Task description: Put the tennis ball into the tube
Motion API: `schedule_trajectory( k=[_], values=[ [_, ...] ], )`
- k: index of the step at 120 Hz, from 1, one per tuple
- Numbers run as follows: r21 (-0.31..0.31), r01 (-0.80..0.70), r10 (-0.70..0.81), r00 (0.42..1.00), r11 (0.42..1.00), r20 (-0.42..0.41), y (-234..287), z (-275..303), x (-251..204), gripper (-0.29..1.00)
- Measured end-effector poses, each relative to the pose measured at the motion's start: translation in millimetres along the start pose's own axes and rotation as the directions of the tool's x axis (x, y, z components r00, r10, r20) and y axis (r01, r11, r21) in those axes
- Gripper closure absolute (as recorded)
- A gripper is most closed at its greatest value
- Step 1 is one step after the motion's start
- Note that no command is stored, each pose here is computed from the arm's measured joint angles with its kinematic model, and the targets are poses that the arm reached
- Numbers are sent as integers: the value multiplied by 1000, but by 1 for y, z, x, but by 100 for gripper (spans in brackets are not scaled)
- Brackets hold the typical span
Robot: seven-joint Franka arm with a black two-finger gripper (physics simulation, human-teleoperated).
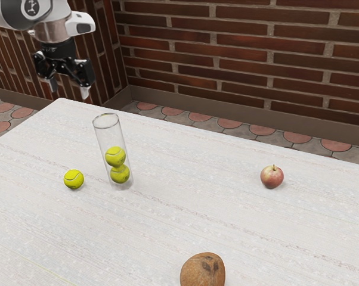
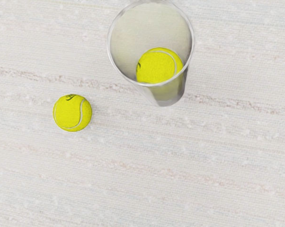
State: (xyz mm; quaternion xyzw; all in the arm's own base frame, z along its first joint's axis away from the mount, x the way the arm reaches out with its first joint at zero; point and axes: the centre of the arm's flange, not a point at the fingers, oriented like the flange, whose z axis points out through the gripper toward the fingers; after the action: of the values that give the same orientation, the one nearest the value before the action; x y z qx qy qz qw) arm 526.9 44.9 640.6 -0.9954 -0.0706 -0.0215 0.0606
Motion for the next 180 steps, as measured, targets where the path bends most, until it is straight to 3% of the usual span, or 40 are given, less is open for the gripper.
schedule_trajectory(
  k=[22, 34, 53, 71, 123, 180],
  values=[
    [1, 62, -62, 998, 998, 2, -20, 9, -2, 0],
    [6, 132, -132, 990, 991, 44, -54, 42, -7, 0],
    [21, 238, -238, 957, 971, 165, -100, 153, -12, 0],
    [3, 308, -301, 929, 951, 216, -122, 233, -5, 0],
    [-52, 348, -332, 922, 936, 198, -118, 344, 26, 0],
    [-138, 341, -315, 932, 930, 180, -142, 390, 55, 0]
  ],
)
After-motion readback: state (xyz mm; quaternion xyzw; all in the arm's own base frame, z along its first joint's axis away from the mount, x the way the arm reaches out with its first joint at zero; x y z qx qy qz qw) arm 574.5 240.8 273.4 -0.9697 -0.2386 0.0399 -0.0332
